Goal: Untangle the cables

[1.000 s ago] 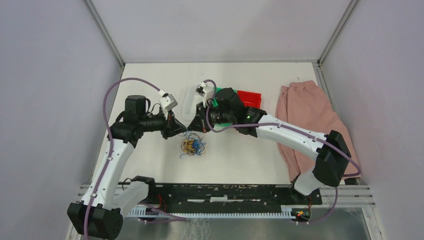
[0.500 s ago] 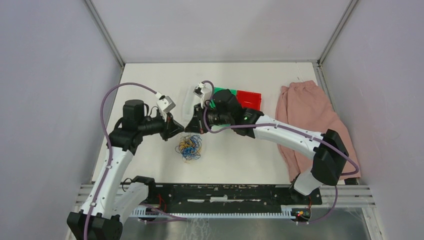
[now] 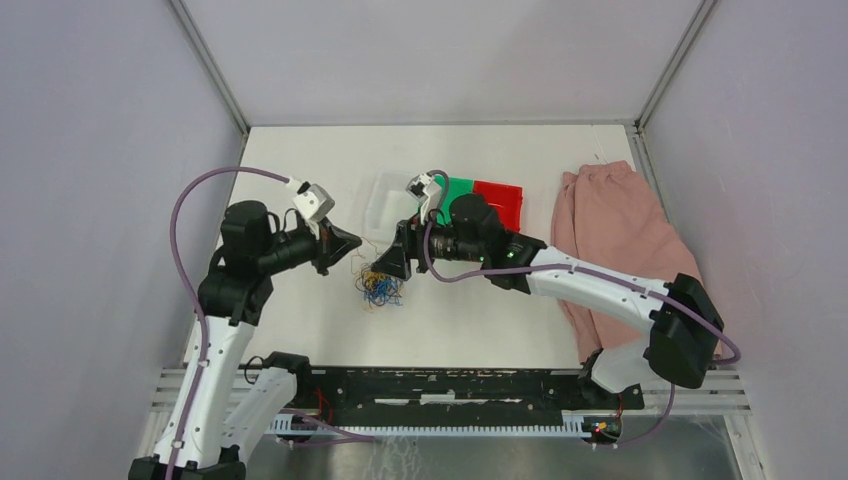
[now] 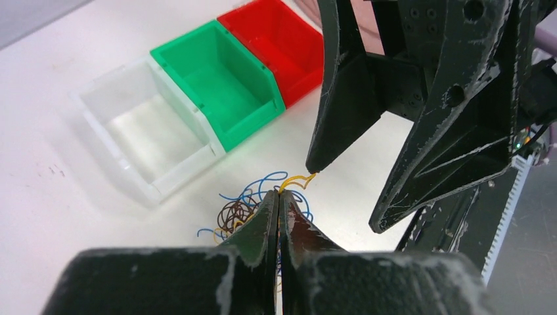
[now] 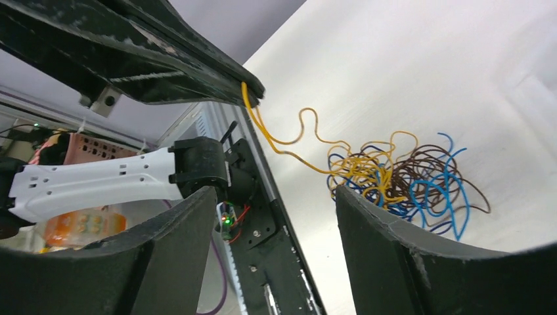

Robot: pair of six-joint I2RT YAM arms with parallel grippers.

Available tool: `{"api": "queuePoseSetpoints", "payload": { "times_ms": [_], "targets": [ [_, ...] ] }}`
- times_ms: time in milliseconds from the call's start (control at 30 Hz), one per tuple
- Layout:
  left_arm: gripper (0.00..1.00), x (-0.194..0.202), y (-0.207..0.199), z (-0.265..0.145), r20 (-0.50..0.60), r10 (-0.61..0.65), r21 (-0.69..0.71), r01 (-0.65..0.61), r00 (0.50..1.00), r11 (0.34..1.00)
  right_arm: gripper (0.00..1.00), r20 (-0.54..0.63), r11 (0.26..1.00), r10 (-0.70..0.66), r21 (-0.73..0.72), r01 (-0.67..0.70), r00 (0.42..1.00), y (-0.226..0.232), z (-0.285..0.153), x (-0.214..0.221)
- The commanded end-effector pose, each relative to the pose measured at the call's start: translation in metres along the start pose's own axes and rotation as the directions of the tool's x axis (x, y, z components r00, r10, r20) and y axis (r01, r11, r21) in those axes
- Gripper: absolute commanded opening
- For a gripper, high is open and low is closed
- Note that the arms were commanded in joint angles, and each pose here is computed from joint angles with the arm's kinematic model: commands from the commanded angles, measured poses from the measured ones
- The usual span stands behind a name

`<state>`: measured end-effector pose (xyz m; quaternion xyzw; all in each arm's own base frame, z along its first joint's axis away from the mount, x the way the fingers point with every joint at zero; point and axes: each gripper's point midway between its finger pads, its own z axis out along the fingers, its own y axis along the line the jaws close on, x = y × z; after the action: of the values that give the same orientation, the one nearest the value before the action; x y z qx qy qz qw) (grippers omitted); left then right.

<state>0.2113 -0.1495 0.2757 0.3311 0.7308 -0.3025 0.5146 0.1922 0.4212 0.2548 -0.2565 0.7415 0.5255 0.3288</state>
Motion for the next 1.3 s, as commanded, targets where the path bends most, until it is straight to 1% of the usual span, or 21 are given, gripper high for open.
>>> {"api": "queuePoseSetpoints", "payload": {
  "times_ms": [0,133,300,533,633,767,867,1000,1267],
  "targets": [
    [0.03,-0.048,-0.009,-0.011,0.127,0.009,-0.003,-0.009,0.992,1.0,0.73,0.179,0.988,-0.153,0.001,0.155,0.972,0.018,-0.013,-0.044],
    [0.03,-0.066,-0.017,-0.015,0.146,-0.019,0.031,0.015,0.989,0.999,0.71,0.167,0.984,-0.176,0.063,0.168,0.97,0.01,-0.004,-0.046],
    [0.03,-0.082,-0.031,-0.021,0.163,-0.044,0.093,0.029,0.986,0.995,0.66,0.227,0.968,-0.21,0.185,0.17,0.951,-0.005,-0.002,-0.059],
    [0.03,-0.102,-0.04,-0.023,0.171,-0.084,0.154,0.058,0.982,0.986,0.65,0.303,0.945,-0.254,0.279,0.169,0.918,-0.001,0.012,-0.073],
    [0.03,-0.116,-0.044,-0.025,0.182,-0.078,0.181,0.045,0.98,0.982,0.65,0.32,0.932,-0.257,0.333,0.146,0.912,-0.005,0.023,-0.069],
    [0.03,-0.143,-0.049,-0.031,0.215,-0.055,0.204,0.01,0.975,0.979,0.65,0.309,0.923,-0.222,0.374,0.097,0.925,-0.024,0.038,-0.053],
    [0.03,-0.169,-0.052,-0.04,0.264,-0.003,0.186,-0.048,0.965,0.981,0.65,0.291,0.916,-0.194,0.396,0.067,0.937,-0.037,0.043,-0.039],
    [0.03,-0.192,-0.049,-0.046,0.306,0.045,0.146,-0.093,0.951,0.985,0.65,0.278,0.896,-0.17,0.443,0.03,0.945,-0.056,0.037,-0.022],
    [0.03,-0.24,-0.038,-0.066,0.406,0.168,-0.018,-0.176,0.898,0.984,0.67,0.212,0.848,-0.158,0.529,0.023,0.965,-0.086,0.012,0.011]
  ]
}}
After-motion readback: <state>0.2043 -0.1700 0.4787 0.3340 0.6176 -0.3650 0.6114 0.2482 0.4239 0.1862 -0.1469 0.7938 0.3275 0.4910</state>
